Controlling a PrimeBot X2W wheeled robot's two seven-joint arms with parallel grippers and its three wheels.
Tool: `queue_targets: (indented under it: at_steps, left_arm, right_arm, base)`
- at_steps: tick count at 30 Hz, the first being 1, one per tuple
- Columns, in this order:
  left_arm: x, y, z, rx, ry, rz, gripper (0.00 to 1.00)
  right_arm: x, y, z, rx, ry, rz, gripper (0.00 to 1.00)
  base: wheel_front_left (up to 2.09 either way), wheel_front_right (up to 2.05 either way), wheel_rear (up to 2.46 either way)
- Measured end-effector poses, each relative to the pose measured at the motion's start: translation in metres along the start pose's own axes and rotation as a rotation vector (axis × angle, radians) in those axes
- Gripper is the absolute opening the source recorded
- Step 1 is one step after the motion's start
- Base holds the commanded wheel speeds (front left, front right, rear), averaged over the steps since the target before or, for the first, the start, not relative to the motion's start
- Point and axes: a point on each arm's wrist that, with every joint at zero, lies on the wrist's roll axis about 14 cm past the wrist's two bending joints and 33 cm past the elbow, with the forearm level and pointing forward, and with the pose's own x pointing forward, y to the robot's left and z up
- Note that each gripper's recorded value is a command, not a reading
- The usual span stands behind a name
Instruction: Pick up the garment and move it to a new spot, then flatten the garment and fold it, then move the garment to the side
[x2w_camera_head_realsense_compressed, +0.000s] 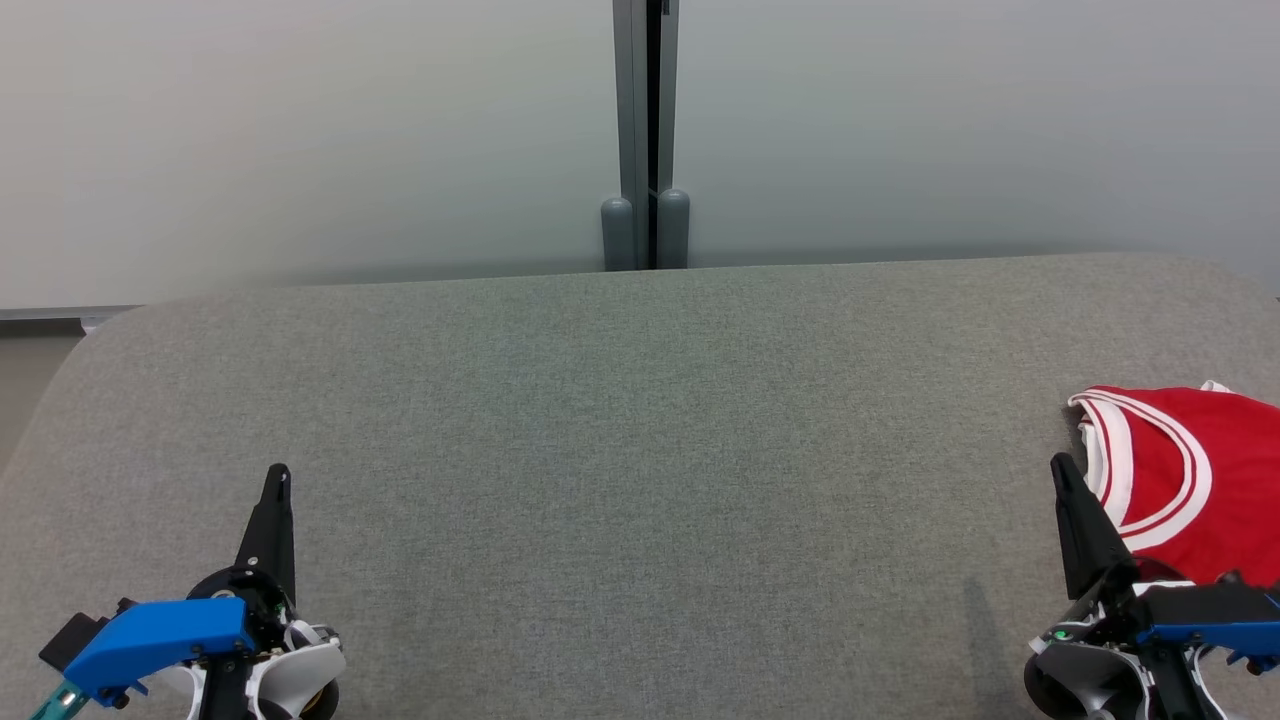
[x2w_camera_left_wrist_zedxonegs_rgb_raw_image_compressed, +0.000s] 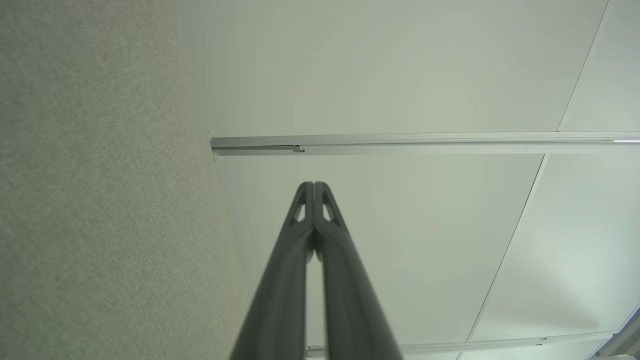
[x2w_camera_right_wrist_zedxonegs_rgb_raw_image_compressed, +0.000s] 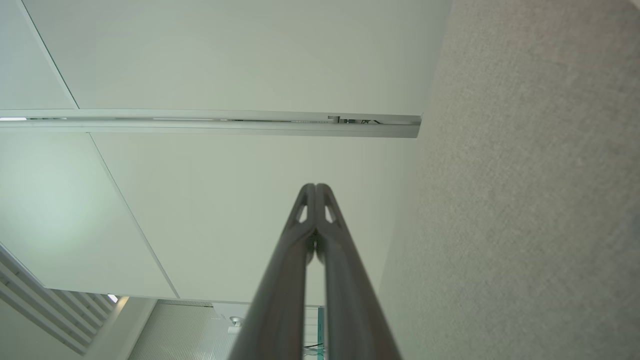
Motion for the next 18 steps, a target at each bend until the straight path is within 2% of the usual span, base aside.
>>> queue_targets:
  at_steps: [18]
  left_arm:
    - [0.0,0.0,0.0,0.0,0.0,0.0,0.0]
  right_arm:
    - [-0.0001,-0.0001,0.0,0.0,0.0,0.0,0.0]
  base:
    - [0.0,0.0,0.0]
